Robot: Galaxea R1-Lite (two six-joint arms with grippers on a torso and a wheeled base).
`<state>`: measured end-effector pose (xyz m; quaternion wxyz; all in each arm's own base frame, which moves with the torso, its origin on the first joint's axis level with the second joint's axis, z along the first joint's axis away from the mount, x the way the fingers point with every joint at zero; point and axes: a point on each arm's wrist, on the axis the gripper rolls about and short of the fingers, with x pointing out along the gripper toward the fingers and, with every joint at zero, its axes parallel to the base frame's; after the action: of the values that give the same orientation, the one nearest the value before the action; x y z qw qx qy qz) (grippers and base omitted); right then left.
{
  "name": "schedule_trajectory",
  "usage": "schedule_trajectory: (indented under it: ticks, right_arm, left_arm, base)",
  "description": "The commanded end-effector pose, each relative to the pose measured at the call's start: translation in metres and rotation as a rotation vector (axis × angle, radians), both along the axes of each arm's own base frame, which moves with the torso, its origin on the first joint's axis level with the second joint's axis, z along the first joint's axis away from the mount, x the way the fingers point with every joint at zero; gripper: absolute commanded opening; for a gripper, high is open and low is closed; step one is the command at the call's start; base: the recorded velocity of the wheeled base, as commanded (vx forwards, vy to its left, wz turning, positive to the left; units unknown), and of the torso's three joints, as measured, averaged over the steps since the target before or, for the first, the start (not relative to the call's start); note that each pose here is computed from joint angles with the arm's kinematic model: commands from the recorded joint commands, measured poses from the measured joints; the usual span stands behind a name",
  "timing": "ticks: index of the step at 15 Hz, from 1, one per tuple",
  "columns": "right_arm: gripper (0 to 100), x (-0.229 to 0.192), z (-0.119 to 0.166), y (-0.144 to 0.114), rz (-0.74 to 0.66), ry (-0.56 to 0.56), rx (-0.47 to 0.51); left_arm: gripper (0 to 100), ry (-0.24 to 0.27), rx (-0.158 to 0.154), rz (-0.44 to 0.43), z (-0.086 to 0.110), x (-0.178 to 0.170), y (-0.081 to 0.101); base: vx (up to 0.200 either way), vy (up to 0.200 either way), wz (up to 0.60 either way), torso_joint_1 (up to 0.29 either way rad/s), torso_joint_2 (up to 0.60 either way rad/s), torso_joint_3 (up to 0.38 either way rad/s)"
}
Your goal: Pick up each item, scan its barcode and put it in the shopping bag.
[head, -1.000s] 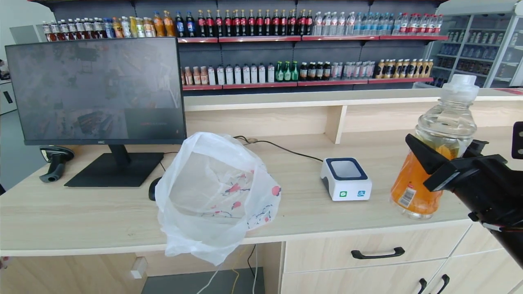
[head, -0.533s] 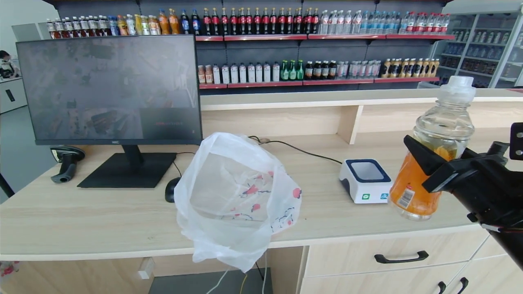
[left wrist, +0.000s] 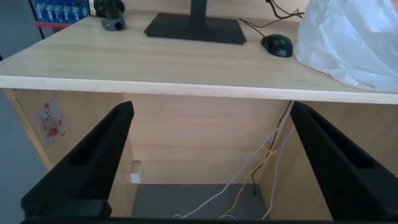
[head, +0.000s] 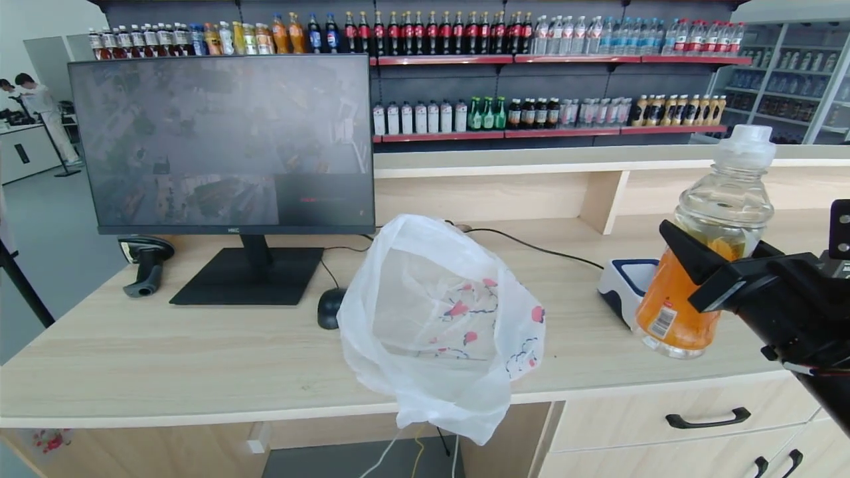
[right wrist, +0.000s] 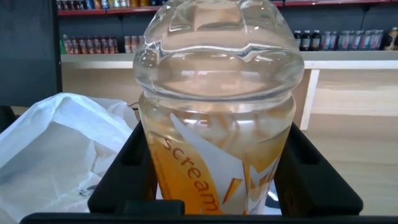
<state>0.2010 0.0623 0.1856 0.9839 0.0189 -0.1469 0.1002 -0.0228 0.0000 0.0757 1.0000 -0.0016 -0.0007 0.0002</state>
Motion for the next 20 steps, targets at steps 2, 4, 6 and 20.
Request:
schedule_trajectory:
  ticks: [2,4,6,20]
  right_arm:
    - [0,0.001,0.0,0.001,0.006,-0.001,-0.004]
    - [0,0.001,-0.001,0.002,0.008,0.002,-0.003]
    - [0,0.001,-0.001,0.002,0.008,0.001,-0.003]
    - [0,0.064,-0.024,0.043,0.099,0.063,-0.021]
  left_arm:
    - [100,-0.002,0.0,0.0,0.0,0.0,0.0]
    - [100,-0.002,0.0,0.0,0.0,0.0,0.0]
    - [100,-0.003,0.0,0.0,0.0,0.0,0.0]
    - [100,-0.003,0.003,0.0,0.0,0.0,0.0]
  base:
    - [0.0,0.0,0.3,0.001,0.0,0.001]
    - [0.0,0.0,0.6,0.0,0.01,0.002]
    - [0.0,0.0,0.6,-0.005,0.0,0.007]
    - [0.0,0.0,0.09,0.001,0.0,0.0]
